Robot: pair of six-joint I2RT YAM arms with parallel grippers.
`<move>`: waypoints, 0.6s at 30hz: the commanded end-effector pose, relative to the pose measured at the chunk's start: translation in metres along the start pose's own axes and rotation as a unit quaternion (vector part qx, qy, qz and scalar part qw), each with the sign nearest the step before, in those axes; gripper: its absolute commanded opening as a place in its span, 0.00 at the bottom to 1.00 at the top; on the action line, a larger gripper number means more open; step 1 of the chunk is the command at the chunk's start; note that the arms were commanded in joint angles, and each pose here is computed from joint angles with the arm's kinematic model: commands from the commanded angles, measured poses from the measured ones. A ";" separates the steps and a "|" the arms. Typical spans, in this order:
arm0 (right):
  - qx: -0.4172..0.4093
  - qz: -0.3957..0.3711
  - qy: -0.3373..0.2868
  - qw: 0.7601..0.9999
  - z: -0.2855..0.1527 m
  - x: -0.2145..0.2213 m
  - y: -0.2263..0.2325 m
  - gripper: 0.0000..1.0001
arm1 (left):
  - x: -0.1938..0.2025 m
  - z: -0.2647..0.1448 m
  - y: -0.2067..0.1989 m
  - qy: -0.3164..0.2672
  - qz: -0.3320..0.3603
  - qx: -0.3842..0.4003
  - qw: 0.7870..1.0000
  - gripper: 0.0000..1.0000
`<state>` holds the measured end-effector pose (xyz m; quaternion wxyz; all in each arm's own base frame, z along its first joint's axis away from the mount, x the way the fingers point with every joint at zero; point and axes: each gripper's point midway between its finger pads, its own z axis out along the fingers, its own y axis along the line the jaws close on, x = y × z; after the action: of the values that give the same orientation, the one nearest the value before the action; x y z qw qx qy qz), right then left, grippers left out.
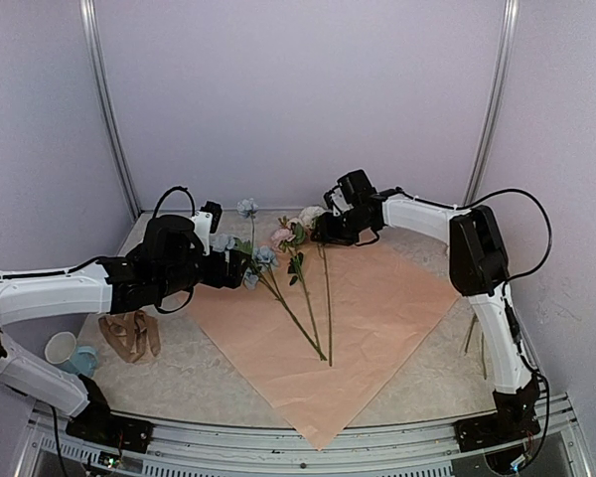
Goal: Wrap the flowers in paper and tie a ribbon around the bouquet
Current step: Place the fake flower on the flattened wrapping paper, then pick up the fake flower from the corner of the board.
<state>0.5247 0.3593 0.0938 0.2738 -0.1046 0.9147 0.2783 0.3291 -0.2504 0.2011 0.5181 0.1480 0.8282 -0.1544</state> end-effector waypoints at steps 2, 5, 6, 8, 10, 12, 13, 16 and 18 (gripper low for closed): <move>0.022 -0.050 -0.052 0.997 -0.081 -0.041 0.014 0.56 | 0.003 -0.001 -0.001 0.005 0.006 0.002 1.000 0.99; 0.077 -0.055 -0.059 0.994 -0.126 -0.043 -0.011 0.66 | 0.002 -0.002 -0.001 0.004 0.007 0.001 1.000 0.99; 0.110 -0.050 -0.058 0.991 -0.140 -0.039 -0.030 0.69 | 0.002 -0.002 0.000 0.004 0.008 0.001 1.000 0.99; 0.178 -0.035 -0.053 0.982 -0.173 -0.026 -0.072 0.75 | 0.002 -0.003 0.000 0.002 0.010 -0.001 1.000 0.99; 0.249 -0.014 -0.045 0.967 -0.210 -0.008 -0.117 0.77 | 0.002 -0.004 0.001 0.001 0.012 -0.002 1.000 0.99; 0.320 0.017 -0.016 0.947 -0.236 0.023 -0.168 0.73 | 0.002 -0.004 0.001 -0.001 0.012 -0.001 1.000 0.99; 0.350 0.031 0.005 0.936 -0.246 0.043 -0.191 0.67 | 0.002 -0.003 0.000 0.000 0.012 0.000 1.000 0.99; 0.396 0.072 0.063 0.913 -0.265 0.093 -0.243 0.49 | 0.005 -0.001 -0.001 0.003 0.013 0.004 1.000 0.99; 0.406 0.090 0.088 0.905 -0.267 0.120 -0.261 0.51 | 0.007 0.000 -0.002 0.006 0.014 0.005 1.000 0.99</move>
<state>0.4499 0.0320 0.1599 0.3018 0.0653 0.9507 -0.0288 0.3285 -0.2499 0.1996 0.5164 0.1522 0.8291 -0.1507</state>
